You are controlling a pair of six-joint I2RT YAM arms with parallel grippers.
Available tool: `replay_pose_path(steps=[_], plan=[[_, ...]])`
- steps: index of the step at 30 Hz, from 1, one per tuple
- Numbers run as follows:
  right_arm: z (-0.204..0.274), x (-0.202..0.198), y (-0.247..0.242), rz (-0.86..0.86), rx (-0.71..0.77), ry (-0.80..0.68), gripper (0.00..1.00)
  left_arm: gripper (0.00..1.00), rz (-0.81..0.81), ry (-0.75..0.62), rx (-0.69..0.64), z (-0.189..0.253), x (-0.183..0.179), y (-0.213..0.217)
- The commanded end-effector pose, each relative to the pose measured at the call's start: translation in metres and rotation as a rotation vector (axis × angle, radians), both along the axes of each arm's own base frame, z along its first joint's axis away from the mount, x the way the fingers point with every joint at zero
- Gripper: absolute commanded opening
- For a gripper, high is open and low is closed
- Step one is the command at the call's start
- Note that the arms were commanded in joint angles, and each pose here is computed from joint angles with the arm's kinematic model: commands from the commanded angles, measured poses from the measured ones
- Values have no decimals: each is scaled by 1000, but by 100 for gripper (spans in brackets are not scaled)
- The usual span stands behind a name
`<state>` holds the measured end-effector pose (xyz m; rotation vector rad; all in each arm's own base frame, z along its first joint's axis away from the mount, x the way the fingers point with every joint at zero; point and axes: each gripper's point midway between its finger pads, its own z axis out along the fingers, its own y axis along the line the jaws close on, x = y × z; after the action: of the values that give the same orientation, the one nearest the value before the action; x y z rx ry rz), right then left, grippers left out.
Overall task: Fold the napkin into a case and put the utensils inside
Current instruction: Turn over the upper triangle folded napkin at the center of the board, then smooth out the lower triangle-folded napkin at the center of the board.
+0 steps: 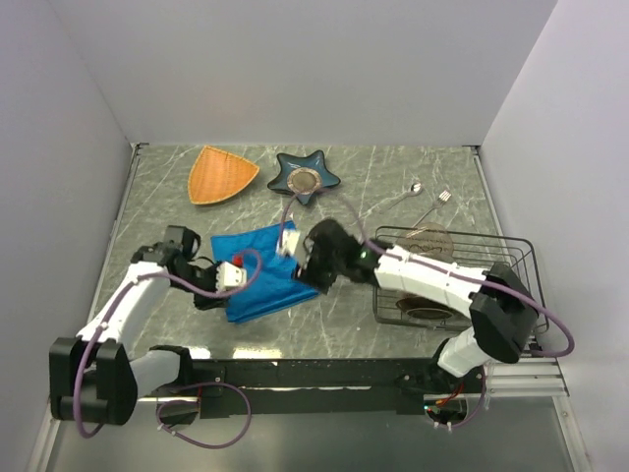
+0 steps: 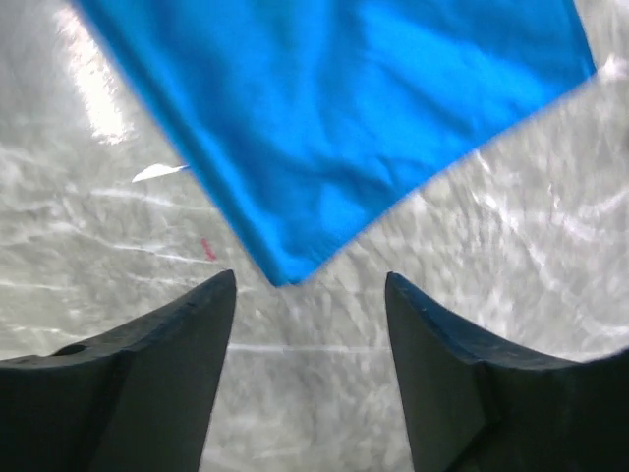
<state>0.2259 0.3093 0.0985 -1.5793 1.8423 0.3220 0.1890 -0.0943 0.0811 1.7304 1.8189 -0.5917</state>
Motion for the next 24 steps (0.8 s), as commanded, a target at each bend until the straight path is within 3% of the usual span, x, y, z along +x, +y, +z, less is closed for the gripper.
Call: replay_pose_path(steps=[1,7,16,19,23,24], plan=[[-4,-8,-13,-202,63,387,63,48,50,-36,37,-10,-3,-15],[-16,-4,-10,-331,107,607,57,48,50,-17,94,-32,-4,-33],[-48,-3,-6,-476,102,790,54,43,-23,-5,191,-61,-17,-53],[-59,-9,-10,-488,81,813,43,35,-55,11,245,-73,-27,-55],[-74,-18,-19,-510,37,840,19,23,-74,43,287,-79,-30,-55],[-77,-18,-21,-519,26,848,17,22,-80,49,297,-81,-31,-54]])
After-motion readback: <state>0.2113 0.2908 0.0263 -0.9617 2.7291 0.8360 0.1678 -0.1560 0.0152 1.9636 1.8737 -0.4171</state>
